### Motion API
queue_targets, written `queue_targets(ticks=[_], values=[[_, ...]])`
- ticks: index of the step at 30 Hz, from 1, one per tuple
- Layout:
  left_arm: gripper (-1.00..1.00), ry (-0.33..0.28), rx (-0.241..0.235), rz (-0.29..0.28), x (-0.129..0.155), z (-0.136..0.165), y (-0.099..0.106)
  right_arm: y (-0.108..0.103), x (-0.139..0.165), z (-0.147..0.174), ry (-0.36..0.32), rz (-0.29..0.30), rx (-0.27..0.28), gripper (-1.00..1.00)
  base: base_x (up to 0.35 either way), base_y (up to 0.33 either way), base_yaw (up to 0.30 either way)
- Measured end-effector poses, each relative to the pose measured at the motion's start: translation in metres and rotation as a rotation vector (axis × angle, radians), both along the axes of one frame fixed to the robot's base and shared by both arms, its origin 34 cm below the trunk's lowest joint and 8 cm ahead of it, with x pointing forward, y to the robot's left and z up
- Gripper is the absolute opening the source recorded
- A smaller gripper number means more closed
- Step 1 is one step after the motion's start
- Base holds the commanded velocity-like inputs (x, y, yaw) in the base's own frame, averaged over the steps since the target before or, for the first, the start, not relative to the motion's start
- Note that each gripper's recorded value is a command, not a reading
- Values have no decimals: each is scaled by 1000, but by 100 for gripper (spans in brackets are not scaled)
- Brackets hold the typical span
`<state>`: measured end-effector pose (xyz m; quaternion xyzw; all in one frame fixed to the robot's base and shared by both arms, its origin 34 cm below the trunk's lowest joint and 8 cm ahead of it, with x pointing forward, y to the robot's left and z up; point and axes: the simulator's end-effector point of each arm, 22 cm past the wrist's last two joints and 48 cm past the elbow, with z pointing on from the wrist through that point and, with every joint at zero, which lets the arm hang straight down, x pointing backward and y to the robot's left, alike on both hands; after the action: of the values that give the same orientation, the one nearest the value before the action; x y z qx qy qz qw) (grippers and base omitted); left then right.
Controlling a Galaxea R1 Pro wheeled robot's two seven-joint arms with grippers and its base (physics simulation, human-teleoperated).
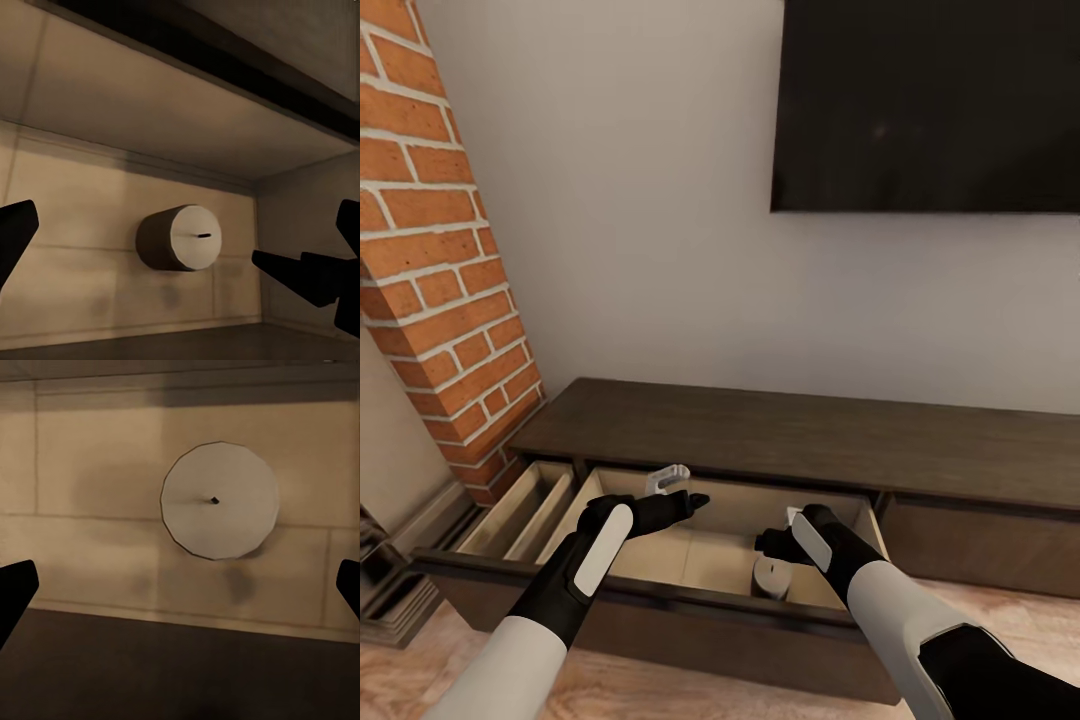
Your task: Place each of the two pumpkins and all three candles from the living room inside a cabinet in the living room (use any cabinet), then make sure every cabinet is closed, and position the cauldron so it is next to a table in the living room.
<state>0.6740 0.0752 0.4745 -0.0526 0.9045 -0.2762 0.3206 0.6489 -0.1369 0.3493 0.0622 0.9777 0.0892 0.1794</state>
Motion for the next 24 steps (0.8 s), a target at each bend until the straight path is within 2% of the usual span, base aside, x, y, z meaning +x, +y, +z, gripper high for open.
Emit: queue_targets(ticks=[12,24], values=[[100,-17,1,-1,0,10,0,0,3,11,-19,0,0,100,0,0,0],[100,-62,2,0,1,38,0,0,9,38,-64,0,0,100,0,0,0]])
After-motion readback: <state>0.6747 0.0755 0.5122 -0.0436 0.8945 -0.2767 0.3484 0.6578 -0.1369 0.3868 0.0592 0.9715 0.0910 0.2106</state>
